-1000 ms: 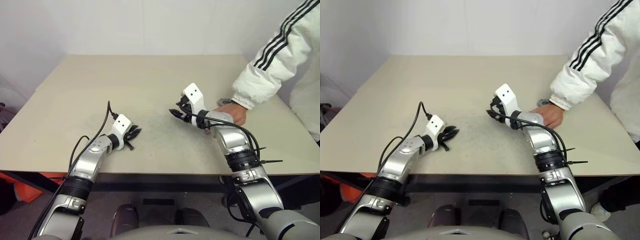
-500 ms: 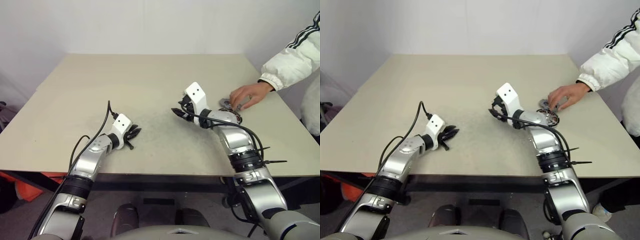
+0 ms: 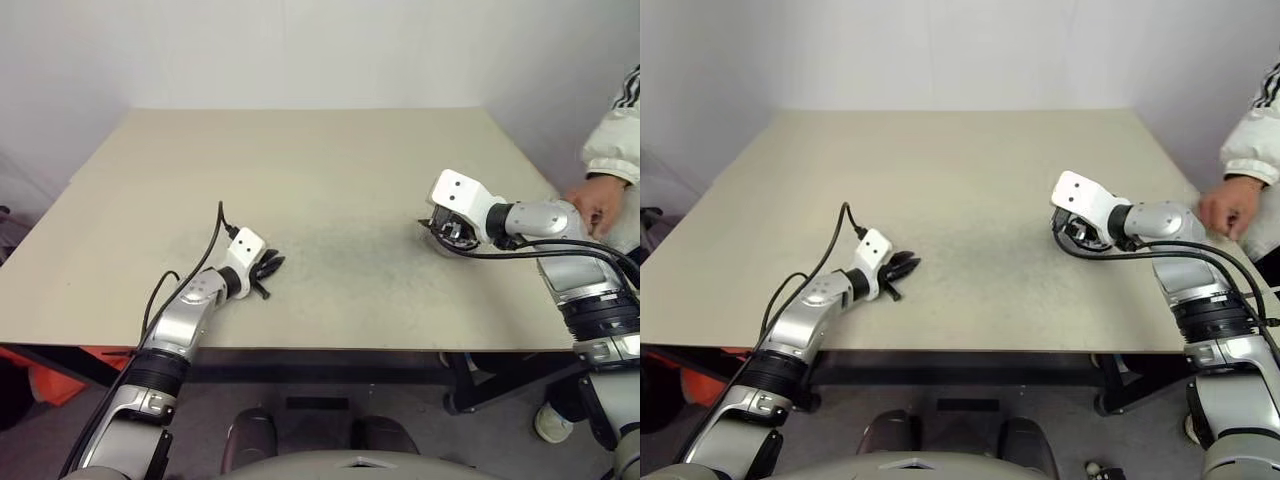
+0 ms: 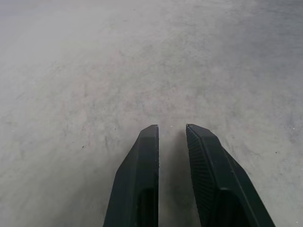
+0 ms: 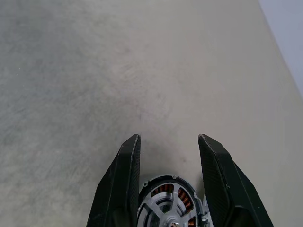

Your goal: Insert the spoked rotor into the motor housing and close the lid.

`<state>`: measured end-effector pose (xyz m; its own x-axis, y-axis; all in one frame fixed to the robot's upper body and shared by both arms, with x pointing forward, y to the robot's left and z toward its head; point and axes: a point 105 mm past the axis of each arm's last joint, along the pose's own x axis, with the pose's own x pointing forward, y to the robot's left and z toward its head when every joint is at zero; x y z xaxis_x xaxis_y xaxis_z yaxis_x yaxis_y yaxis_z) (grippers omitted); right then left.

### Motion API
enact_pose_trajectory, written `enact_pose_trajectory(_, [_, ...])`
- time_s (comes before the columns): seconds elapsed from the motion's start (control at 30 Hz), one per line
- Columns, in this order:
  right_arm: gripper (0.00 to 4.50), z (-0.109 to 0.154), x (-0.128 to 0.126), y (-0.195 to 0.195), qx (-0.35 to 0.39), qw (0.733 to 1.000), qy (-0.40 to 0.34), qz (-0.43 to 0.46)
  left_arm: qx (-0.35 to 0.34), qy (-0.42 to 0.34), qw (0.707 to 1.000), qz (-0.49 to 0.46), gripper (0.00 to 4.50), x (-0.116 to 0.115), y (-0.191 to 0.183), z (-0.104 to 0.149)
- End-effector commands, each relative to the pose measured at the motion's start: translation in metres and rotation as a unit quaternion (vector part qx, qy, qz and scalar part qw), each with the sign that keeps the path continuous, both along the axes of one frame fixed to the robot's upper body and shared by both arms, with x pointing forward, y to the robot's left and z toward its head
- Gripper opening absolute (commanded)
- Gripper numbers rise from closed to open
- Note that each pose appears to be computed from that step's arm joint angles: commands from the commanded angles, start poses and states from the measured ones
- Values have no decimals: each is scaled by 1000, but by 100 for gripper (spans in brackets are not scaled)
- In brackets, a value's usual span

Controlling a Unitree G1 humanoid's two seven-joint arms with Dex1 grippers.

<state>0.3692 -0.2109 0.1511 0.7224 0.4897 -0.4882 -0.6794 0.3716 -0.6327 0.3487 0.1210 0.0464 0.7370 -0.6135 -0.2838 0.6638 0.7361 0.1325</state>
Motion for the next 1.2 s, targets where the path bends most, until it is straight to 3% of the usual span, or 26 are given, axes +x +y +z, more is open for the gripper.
enact_pose_trajectory(0.03, [213,22,-2,-2,-13,999,-26,16,-1,-26,1000,-7,100,5,-3,13])
enact_pose_trajectory(0.37, [213,13,-10,-58,-156,987,19,-17,-6,-24,1000,-7,100,4,-6,11])
enact_pose_trajectory(0.5, [213,-6,-11,-73,-179,982,53,-25,-8,-22,1000,-5,100,2,-7,9])
enact_pose_trajectory(0.8, [213,-38,-4,-86,-177,979,86,-51,-8,-21,1000,6,100,0,-2,7])
enact_pose_trajectory(1.07, [213,-47,-2,-82,-174,979,98,-42,-6,-21,1000,11,100,0,0,7])
enact_pose_trajectory(1.2, [213,-39,1,-79,-172,981,80,-40,-5,-20,1000,12,100,-1,1,6])
